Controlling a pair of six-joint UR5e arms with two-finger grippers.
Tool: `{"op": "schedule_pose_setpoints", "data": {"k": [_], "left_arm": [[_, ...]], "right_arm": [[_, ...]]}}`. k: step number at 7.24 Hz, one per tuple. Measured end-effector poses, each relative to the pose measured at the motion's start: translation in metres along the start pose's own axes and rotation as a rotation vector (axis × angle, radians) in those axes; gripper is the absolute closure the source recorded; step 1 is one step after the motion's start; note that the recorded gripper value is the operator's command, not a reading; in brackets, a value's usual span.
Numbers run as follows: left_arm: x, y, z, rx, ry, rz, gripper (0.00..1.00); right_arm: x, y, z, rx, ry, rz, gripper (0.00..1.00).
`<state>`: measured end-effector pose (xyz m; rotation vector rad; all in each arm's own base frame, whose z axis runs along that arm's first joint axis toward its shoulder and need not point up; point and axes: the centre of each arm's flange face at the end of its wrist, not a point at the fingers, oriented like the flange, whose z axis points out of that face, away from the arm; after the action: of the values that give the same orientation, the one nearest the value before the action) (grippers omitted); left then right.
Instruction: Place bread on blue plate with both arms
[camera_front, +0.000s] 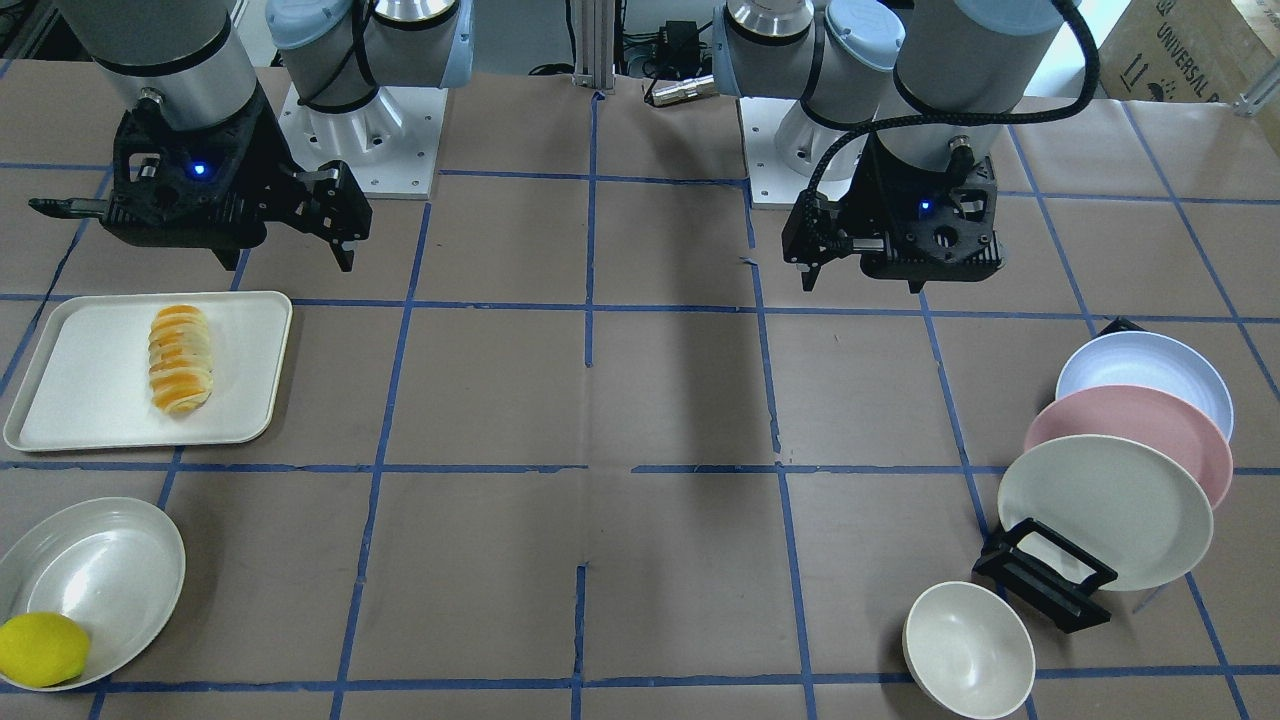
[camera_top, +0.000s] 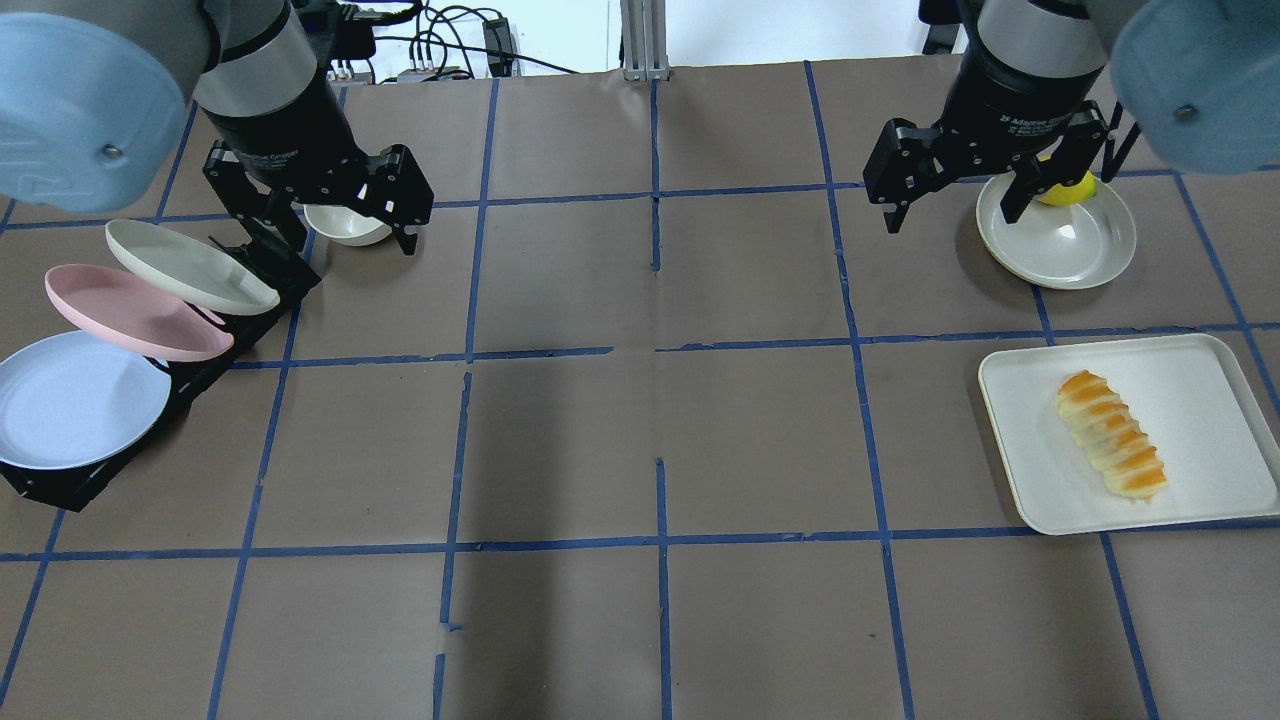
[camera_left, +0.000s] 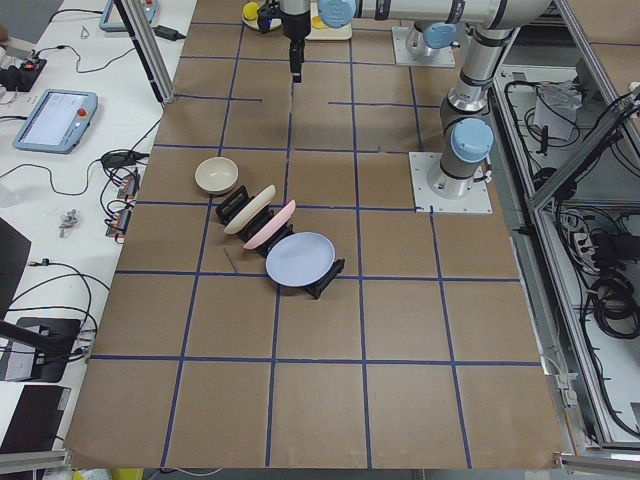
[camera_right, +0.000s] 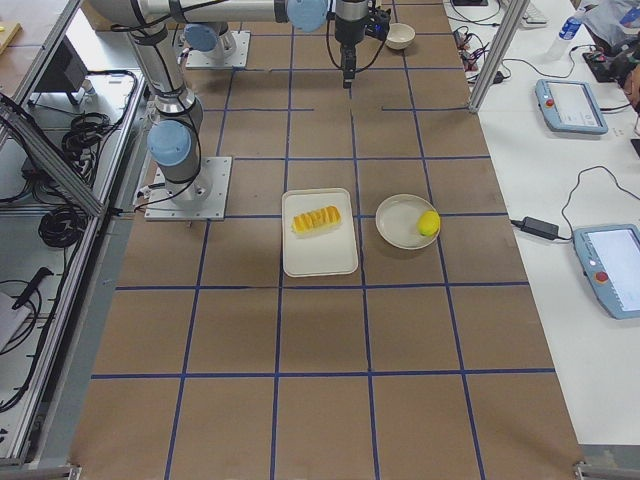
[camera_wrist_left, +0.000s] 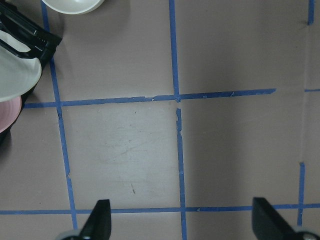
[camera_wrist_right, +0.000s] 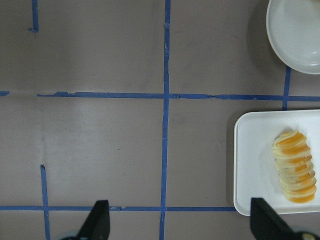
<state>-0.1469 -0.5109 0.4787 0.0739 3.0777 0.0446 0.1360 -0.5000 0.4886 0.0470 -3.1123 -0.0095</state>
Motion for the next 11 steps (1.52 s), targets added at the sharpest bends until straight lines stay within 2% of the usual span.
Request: {"op": "schedule_pose_setpoints", "data": {"k": [1,2,4,6,8,11], "left_arm": [[0.000,0.001,0.000,0.001,0.001,0.000,0.00],[-0.001,0.001,-0.001,0.002,0.001,0.002,0.00],[-0.034,-0.003,-0.002,0.004,0.001,0.010,0.00],[-0.124,-0.010,-0.001,-0.002,0.009,0.057,0.00],[-0.209,0.001,0.005,-0.014,0.019,0.102,0.00],[-0.351,0.038,0.029,-0.012,0.085,0.152,0.00]], "right_arm": [[0.001,0.000,0.001,-0.004,0.000,-0.001,0.00],[0.006,-0.002,0.006,-0.010,0.015,-0.047,0.01],[0.030,-0.002,0.021,-0.013,0.058,-0.188,0.03],[0.069,0.004,0.059,-0.021,0.065,-0.261,0.03],[0.117,0.023,0.107,-0.013,0.069,-0.322,0.03],[0.173,0.058,0.165,-0.016,0.042,-0.299,0.02]]}}
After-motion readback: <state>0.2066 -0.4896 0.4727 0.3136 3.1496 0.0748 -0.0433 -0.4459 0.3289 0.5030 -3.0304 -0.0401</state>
